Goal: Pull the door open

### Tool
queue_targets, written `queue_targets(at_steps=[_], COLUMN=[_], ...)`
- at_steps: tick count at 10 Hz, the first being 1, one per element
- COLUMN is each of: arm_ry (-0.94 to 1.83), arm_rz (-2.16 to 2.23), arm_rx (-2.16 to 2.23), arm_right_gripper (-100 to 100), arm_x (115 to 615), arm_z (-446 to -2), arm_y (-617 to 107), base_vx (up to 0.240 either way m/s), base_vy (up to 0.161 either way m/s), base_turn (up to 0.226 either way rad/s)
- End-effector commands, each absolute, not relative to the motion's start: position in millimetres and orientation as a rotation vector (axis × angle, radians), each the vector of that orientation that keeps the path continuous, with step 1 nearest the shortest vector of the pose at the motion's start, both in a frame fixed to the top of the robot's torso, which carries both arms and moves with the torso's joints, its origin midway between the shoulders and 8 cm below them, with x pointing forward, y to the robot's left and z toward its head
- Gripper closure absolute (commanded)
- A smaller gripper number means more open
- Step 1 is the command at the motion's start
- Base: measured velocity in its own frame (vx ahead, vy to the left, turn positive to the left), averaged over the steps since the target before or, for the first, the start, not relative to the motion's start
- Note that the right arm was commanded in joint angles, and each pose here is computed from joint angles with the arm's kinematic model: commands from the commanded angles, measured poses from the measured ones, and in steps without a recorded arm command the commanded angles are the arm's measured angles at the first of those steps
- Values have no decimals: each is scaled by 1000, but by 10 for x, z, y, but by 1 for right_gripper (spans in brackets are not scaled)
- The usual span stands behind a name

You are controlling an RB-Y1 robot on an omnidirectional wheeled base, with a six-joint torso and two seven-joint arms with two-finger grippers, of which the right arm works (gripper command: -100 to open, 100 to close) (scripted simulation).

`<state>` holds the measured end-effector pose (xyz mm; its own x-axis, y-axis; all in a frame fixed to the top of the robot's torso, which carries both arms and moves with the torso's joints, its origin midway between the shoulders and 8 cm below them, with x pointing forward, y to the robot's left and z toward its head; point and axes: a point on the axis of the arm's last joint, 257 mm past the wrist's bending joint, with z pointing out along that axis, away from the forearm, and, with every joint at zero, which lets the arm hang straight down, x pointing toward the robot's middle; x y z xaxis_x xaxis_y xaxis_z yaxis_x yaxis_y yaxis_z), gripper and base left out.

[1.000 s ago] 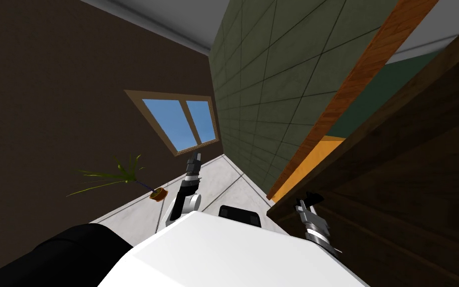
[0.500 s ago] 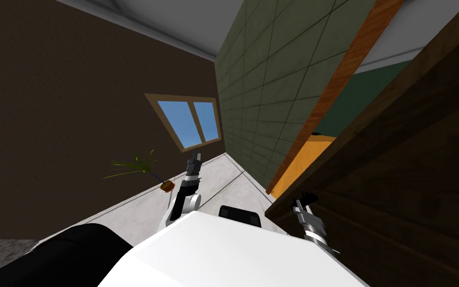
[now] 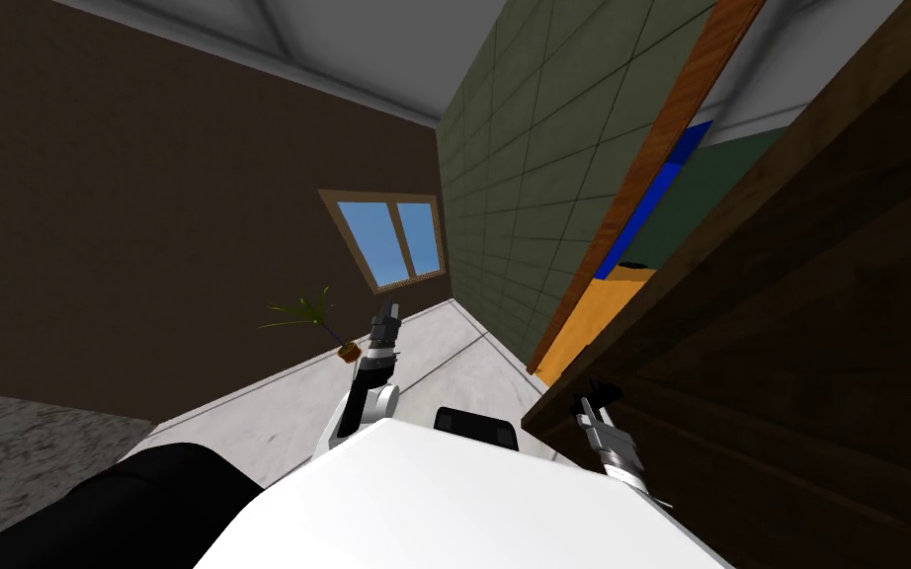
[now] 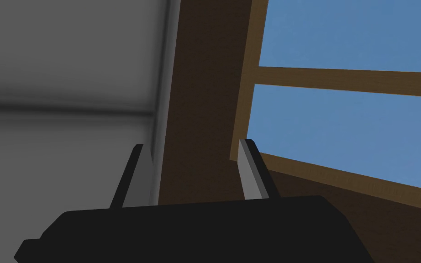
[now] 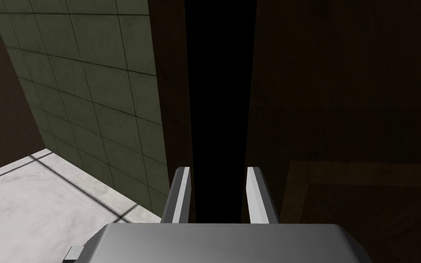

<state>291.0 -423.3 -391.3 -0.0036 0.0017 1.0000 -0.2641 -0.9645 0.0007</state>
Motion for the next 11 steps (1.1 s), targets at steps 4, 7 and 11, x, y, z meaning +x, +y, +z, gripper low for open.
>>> queue_targets(at_steps=[4,7,11], arm_ry=[-225,-179,-149], arm_rz=[2113,2135,2151], arm_rx=[2108,2132,2142], arm_right_gripper=[100,100,100], arm_x=[2830,2742,2692], arm_z=[-3922,-3917,-3903], arm_y=[-4120,-4080,-4065], base_vx=[-199,-220,-196], base_vy=[-12,-21,0], base_turn=[85,116,65])
